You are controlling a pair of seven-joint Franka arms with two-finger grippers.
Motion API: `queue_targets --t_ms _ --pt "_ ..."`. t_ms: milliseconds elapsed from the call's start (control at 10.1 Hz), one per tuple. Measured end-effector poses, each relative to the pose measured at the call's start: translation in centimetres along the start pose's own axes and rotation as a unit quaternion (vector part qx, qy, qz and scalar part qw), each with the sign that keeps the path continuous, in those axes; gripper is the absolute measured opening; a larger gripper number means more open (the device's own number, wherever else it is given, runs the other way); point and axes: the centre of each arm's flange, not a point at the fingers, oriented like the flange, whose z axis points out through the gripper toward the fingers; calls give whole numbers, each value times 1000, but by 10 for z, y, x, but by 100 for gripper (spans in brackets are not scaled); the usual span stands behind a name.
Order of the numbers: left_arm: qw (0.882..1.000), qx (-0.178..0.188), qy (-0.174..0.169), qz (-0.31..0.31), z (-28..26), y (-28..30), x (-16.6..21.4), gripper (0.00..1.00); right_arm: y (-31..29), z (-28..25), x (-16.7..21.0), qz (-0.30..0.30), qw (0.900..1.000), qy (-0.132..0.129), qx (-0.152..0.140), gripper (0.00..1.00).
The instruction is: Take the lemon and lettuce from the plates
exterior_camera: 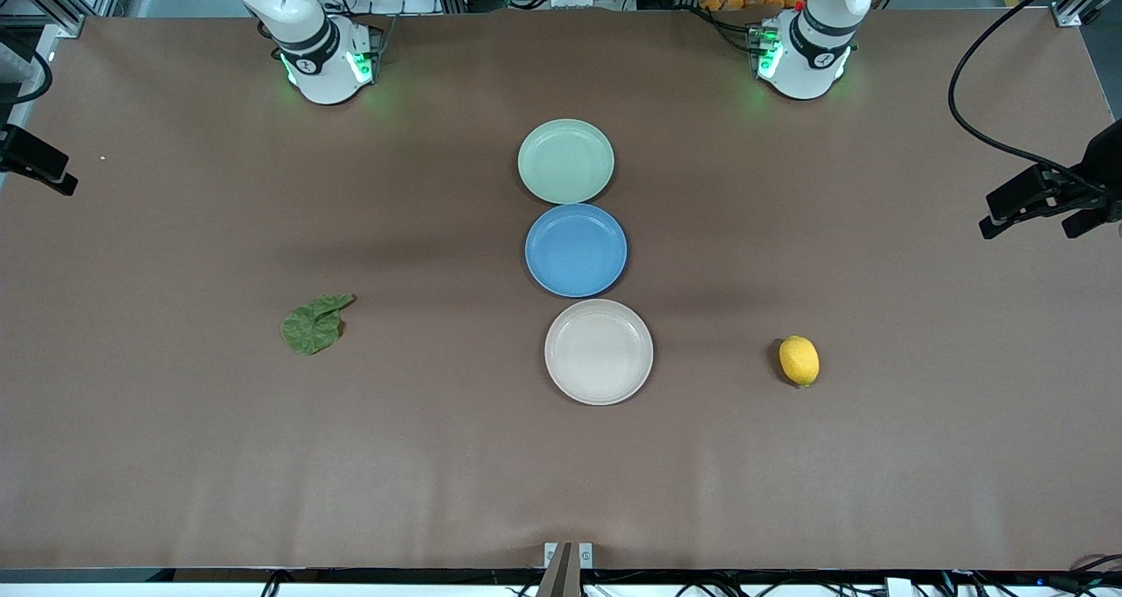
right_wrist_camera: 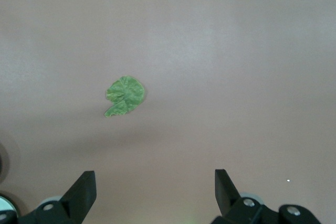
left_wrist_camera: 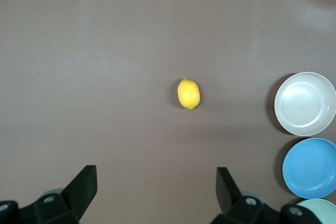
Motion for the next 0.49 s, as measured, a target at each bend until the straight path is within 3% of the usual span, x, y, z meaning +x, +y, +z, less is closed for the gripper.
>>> queue_targets --t_ms 494 --pt "1000 -12 -9 2 -2 5 -5 100 -1 3 4 -1 1000 5 0 100"
